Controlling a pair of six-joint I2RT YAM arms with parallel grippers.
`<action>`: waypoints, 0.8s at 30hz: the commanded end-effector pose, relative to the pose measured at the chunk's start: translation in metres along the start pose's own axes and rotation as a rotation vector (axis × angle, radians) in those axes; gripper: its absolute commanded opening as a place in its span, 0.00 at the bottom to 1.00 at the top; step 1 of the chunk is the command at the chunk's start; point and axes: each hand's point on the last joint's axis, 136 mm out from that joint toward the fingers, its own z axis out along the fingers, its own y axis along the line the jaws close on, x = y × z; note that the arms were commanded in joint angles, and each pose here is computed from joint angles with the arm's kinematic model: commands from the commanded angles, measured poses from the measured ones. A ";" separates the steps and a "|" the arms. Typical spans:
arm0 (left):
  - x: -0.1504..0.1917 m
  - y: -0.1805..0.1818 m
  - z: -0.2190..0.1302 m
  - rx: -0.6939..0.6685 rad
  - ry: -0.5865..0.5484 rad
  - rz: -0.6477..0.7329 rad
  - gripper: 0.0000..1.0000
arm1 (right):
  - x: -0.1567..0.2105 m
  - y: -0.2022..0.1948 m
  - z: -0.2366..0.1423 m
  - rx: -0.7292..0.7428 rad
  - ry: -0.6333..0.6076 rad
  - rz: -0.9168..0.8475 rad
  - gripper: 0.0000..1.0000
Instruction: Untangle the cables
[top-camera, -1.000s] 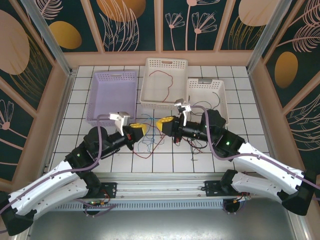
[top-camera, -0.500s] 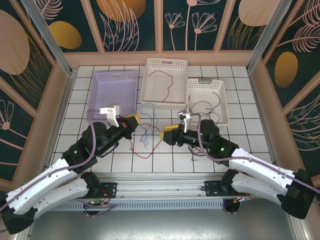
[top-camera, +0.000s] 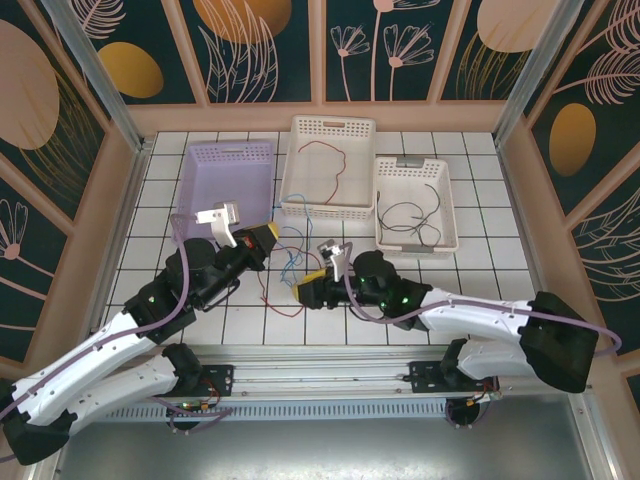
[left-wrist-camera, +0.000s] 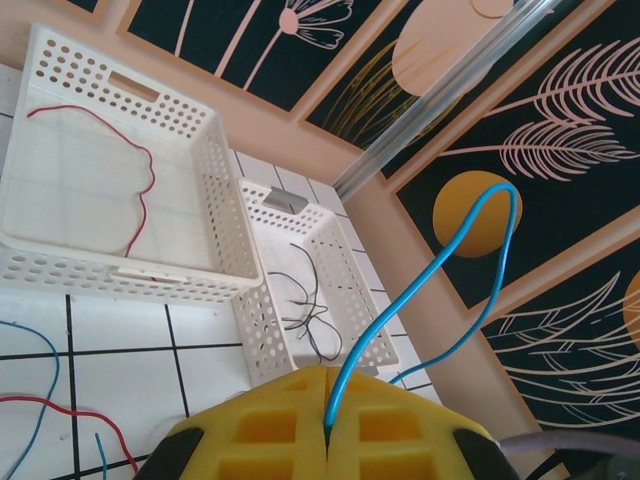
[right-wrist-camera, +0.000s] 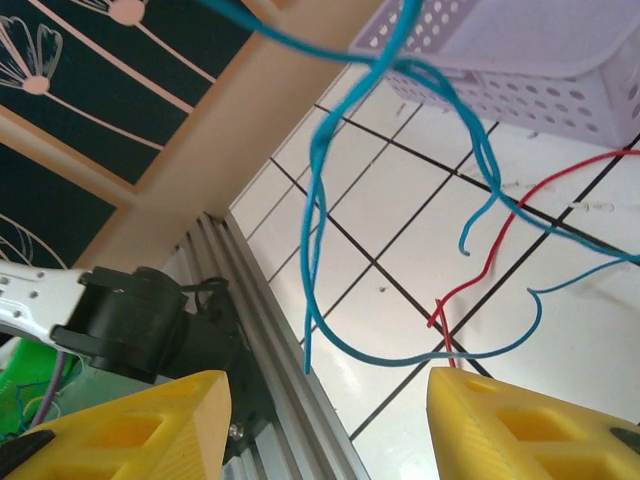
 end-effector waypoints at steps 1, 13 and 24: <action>-0.014 -0.007 -0.003 0.003 -0.036 -0.024 0.00 | -0.017 0.013 0.005 -0.037 -0.075 -0.046 0.54; -0.013 -0.007 -0.003 0.006 -0.031 -0.030 0.00 | -0.028 -0.006 0.021 0.094 -0.141 -0.045 0.24; -0.043 0.007 -0.033 -0.137 -0.102 0.083 0.00 | -0.010 -0.036 -0.010 0.208 -0.174 -0.011 0.00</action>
